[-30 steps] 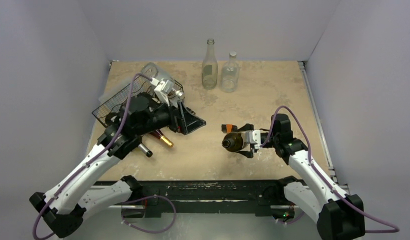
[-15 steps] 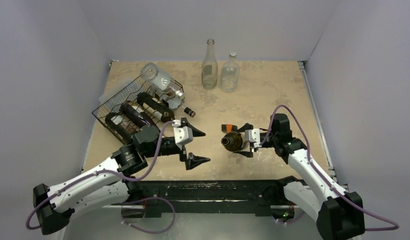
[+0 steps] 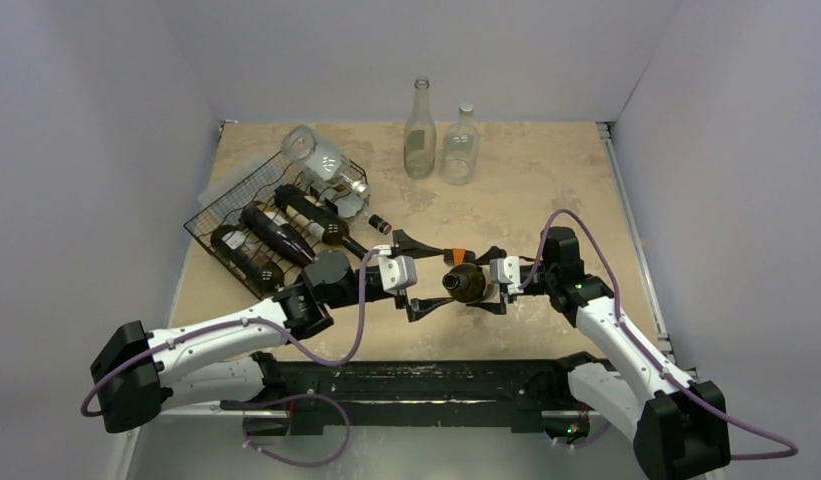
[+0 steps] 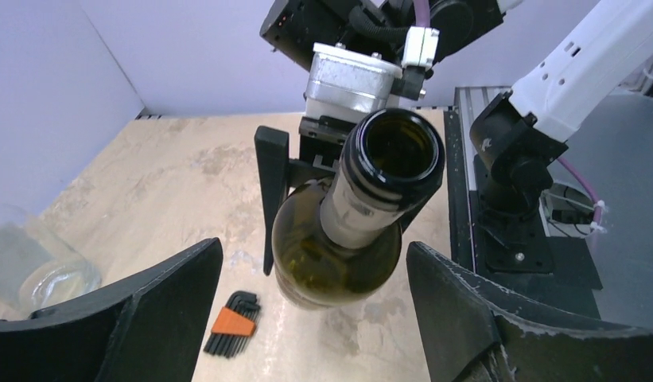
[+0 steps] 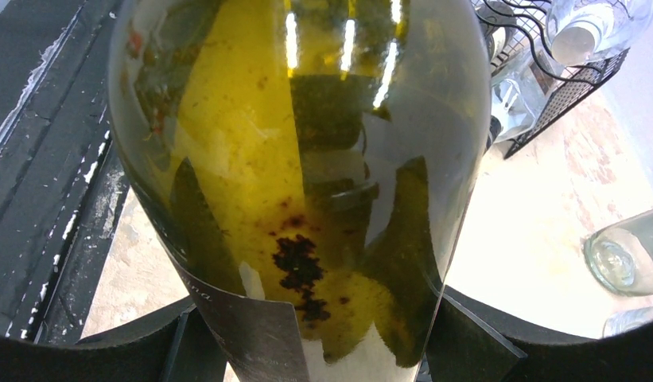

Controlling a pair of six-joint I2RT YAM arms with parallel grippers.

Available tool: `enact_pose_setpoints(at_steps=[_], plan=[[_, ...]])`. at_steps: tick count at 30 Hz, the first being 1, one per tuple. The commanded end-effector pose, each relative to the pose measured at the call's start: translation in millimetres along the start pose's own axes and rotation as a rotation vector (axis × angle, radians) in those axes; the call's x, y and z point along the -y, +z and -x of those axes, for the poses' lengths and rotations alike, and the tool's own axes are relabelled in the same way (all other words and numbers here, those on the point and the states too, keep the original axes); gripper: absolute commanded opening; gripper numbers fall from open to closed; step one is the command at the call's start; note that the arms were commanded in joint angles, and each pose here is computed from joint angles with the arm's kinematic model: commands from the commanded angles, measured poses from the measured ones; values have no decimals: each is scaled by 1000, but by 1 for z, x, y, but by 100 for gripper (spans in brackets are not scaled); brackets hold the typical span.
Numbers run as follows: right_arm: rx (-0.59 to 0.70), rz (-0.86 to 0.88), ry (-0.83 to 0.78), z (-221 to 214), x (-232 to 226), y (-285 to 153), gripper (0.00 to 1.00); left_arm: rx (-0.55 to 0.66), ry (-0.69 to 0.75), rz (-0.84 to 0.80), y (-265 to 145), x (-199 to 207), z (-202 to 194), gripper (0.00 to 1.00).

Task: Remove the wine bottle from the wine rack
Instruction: Place the wine bottle at the center of the board.

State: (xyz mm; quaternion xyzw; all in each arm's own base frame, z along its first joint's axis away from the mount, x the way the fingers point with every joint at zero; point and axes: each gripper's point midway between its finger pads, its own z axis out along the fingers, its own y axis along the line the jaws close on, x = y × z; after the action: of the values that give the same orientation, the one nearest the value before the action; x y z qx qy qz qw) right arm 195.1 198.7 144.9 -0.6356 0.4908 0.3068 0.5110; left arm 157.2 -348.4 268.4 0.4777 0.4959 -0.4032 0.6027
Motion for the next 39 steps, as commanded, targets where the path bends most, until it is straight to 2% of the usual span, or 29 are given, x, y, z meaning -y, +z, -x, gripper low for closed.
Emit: enact_pose_setpoints(at_steps=[1, 10, 20, 26, 34, 36, 38, 39], plan=[[71, -10, -99, 31, 18, -1, 11, 156, 7, -39, 9, 9, 33, 84], [74, -7, -97, 32, 17, -1, 11, 216, -35, -79, 15, 25, 45, 73], [76, -6, -96, 32, 17, -1, 11, 214, -56, -89, 23, 30, 43, 61], [77, -6, -96, 33, 17, -1, 11, 220, -74, -91, 32, 30, 45, 57], [78, -5, -91, 33, 17, -1, 12, 228, -83, -113, 37, 33, 47, 30], [78, -4, -91, 33, 17, -1, 12, 229, -83, -106, 38, 31, 48, 18], [78, -5, -89, 32, 17, -1, 14, 229, -85, -88, 38, 28, 48, 2], [77, -4, -85, 32, 16, -1, 17, 231, -87, -73, 38, 25, 48, 0]])
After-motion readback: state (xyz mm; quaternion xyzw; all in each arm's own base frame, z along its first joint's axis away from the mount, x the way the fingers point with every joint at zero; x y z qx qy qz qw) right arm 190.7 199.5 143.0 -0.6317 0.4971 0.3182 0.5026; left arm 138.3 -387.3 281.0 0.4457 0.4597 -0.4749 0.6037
